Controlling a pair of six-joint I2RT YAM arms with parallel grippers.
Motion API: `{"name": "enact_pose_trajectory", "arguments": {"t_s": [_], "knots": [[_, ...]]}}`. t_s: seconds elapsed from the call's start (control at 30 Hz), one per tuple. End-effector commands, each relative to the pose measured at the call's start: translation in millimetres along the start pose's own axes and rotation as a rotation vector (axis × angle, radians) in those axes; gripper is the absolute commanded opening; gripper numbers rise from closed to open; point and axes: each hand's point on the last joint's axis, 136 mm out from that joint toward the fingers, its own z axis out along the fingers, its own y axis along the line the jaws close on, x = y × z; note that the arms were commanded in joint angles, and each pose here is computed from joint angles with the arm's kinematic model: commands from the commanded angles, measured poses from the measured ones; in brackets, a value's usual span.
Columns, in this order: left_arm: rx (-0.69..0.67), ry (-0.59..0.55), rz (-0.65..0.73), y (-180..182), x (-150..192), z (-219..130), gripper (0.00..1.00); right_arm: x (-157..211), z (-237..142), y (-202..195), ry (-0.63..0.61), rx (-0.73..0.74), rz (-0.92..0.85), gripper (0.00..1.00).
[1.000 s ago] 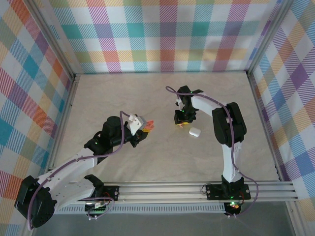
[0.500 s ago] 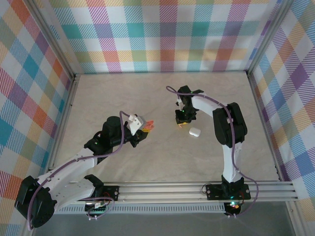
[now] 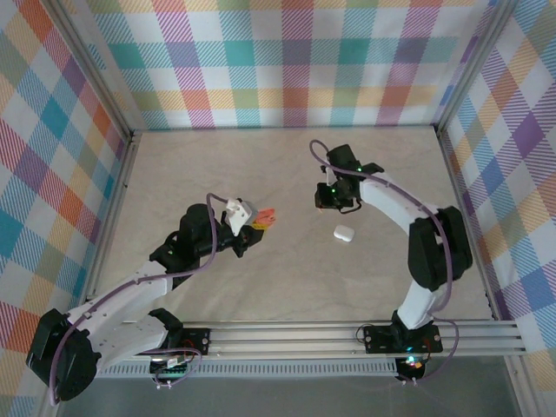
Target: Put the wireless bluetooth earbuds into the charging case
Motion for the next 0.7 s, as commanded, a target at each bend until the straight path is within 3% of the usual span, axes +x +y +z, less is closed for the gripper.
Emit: {"name": "enact_pose_trajectory", "arguments": {"t_s": [0.0, 0.4, 0.67], "knots": [[0.053, -0.106, 0.003, -6, -27, 1, 0.00, -22, -37, 28, -0.174, -0.099, -0.007, 0.16], [0.129, -0.207, -0.036, -7, -59, 19, 0.00, -28, -154, 100, -0.579, -0.321, -0.155, 0.13], [0.164, -0.261, -0.057, -9, -75, 25, 0.00, -15, -188, 151, -0.684, -0.532, -0.241, 0.12]]}}
